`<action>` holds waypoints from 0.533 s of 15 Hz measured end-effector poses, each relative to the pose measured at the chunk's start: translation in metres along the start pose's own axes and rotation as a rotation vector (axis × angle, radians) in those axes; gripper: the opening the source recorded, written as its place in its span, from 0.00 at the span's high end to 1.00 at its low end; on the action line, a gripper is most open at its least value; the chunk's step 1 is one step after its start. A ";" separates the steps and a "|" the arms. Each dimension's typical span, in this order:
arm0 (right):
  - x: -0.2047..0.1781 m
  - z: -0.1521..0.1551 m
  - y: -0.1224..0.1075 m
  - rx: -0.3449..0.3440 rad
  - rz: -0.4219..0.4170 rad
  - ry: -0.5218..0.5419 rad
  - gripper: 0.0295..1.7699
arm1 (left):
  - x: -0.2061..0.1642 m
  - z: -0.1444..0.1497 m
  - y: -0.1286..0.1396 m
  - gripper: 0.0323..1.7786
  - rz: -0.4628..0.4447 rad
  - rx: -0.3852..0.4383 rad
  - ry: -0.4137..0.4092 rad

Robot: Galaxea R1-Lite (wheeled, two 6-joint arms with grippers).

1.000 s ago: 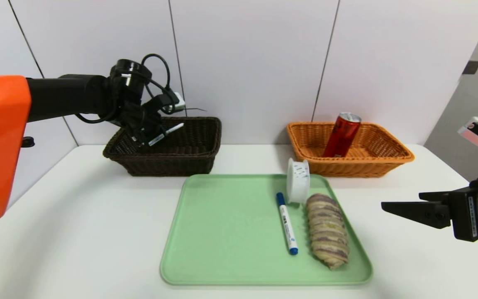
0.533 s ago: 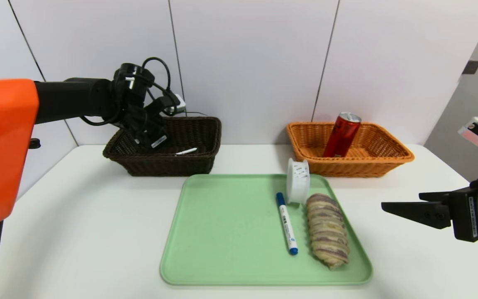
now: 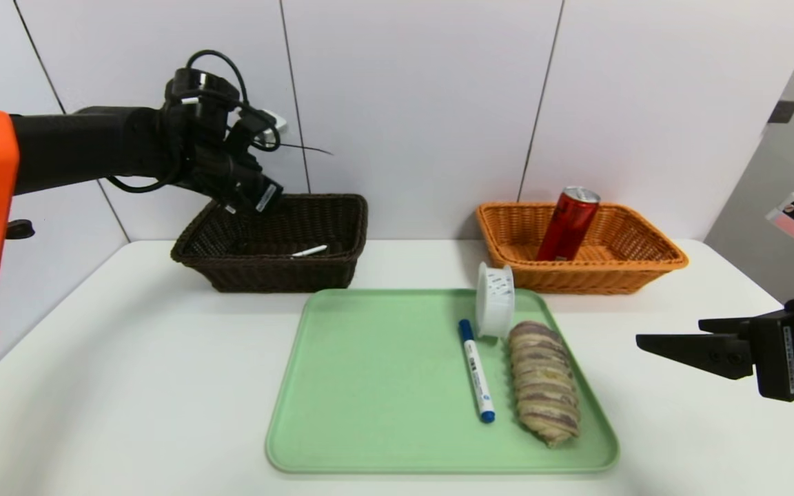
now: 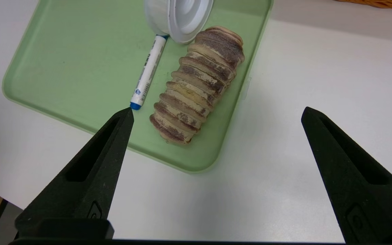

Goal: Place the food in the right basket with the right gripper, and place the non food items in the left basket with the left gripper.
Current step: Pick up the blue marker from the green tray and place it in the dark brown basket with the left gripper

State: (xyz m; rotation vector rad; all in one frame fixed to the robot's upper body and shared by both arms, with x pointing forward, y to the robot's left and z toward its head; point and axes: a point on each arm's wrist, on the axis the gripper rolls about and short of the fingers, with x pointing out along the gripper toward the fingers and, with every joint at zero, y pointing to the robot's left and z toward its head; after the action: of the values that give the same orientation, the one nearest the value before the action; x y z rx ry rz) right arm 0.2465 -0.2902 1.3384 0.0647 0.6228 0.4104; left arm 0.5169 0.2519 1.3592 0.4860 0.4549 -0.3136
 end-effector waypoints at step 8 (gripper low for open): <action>-0.001 0.002 0.000 0.000 0.003 -0.025 0.04 | -0.069 0.029 -0.048 0.10 -0.004 -0.501 0.081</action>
State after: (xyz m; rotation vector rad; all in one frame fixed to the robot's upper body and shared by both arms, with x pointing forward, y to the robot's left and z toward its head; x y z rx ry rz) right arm 0.2468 -0.2904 1.3403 0.0704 0.5978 0.4117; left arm 0.4494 0.2090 1.3980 0.0094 0.5915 -0.1742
